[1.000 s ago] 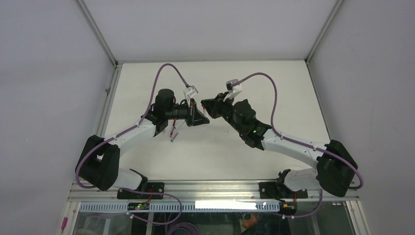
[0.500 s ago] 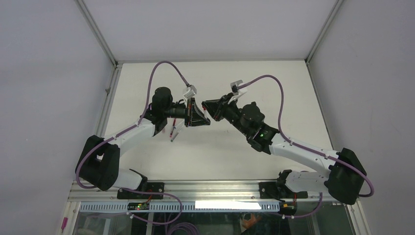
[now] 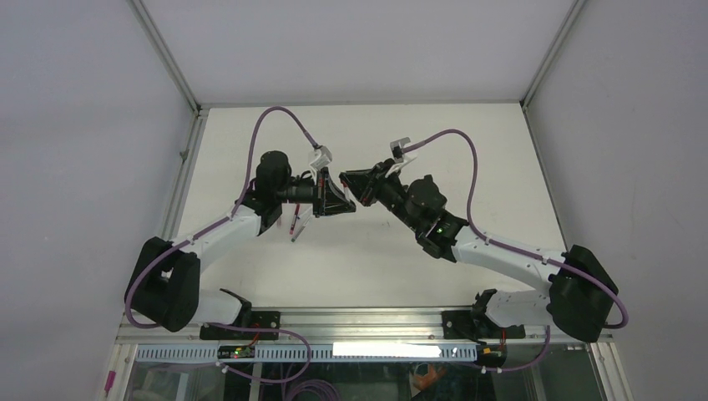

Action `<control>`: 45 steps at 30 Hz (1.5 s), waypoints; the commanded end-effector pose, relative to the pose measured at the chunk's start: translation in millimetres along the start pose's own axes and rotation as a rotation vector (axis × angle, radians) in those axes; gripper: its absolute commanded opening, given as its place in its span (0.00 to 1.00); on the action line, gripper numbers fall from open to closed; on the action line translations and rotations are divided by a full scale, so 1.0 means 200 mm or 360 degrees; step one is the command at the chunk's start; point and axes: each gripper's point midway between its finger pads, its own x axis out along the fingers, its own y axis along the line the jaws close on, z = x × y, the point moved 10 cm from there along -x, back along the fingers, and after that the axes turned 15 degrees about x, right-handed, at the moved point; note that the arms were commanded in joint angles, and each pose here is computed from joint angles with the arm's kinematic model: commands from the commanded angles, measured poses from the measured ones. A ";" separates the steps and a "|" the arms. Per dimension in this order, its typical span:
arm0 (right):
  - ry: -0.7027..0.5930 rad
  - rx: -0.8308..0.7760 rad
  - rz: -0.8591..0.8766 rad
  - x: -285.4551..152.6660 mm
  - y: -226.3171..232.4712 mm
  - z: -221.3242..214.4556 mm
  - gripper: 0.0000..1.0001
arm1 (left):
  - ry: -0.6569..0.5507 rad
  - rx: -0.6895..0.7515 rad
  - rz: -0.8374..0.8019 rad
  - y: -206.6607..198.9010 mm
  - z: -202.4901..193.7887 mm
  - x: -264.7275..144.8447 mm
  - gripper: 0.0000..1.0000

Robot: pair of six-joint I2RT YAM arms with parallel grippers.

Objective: Insert the pens into the pen caps

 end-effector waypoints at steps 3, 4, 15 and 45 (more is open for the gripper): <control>0.1168 0.0051 -0.0493 -0.35 -0.39 -0.63 0.00 | -0.0609 0.0820 0.0355 0.00 0.58 -0.16 0.00; 0.1175 0.0055 -0.0503 -0.35 -0.40 -0.64 0.00 | -0.0607 0.0820 0.0361 0.00 0.57 -0.16 0.00; 0.1241 0.0070 -0.0604 -0.39 -0.48 -0.71 0.00 | -0.0624 0.0840 0.0392 0.00 0.59 -0.19 0.00; 0.0091 -0.0414 -0.0323 -0.20 0.05 0.28 0.45 | -0.0028 0.0380 0.0528 0.28 0.00 -0.07 0.00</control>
